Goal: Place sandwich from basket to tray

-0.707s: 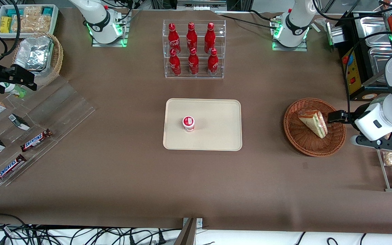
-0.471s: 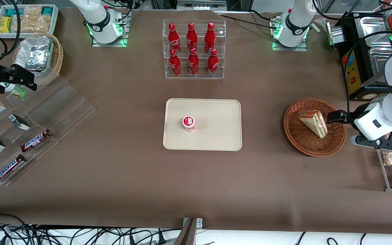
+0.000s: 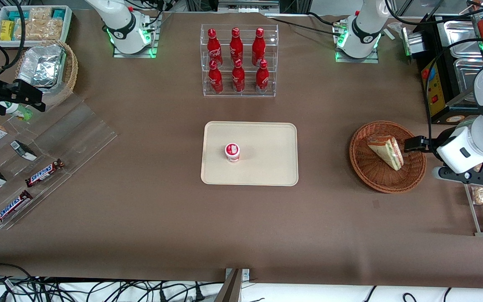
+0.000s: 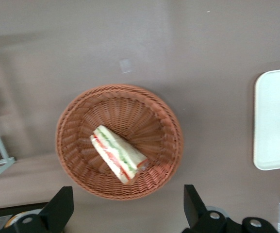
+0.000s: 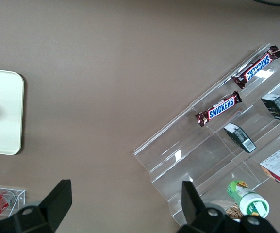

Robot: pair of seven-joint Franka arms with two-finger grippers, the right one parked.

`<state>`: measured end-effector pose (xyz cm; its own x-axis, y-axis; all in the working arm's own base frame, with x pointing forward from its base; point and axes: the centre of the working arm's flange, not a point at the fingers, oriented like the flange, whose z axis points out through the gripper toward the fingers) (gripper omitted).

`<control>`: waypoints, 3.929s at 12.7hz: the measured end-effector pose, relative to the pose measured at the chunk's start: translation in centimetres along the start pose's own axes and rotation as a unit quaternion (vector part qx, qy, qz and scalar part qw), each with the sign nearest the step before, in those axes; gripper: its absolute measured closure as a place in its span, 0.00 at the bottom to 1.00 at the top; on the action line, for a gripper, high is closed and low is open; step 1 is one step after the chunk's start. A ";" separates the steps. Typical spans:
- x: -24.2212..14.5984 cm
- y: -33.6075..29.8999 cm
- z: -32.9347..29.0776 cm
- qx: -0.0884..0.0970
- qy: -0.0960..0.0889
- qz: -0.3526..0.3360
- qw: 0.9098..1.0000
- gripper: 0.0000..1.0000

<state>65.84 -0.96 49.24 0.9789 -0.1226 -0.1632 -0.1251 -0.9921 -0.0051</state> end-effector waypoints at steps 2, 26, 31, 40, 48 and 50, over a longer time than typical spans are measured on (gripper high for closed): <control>0.0 -0.7 0.5 0.008 -0.005 -0.080 0.997 0.00; -7.0 0.2 23.0 0.037 0.041 -0.399 0.915 0.00; -8.1 0.8 25.4 0.049 0.047 -0.387 0.919 0.00; -8.2 0.7 25.5 0.058 0.052 -0.410 0.909 0.57; -6.5 4.5 21.2 0.059 0.062 -0.385 0.919 0.62; -5.6 6.9 17.0 0.069 0.056 -0.364 0.927 0.62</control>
<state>56.79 -6.70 33.33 0.8215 0.5689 0.0373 0.5638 -0.8010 -0.2013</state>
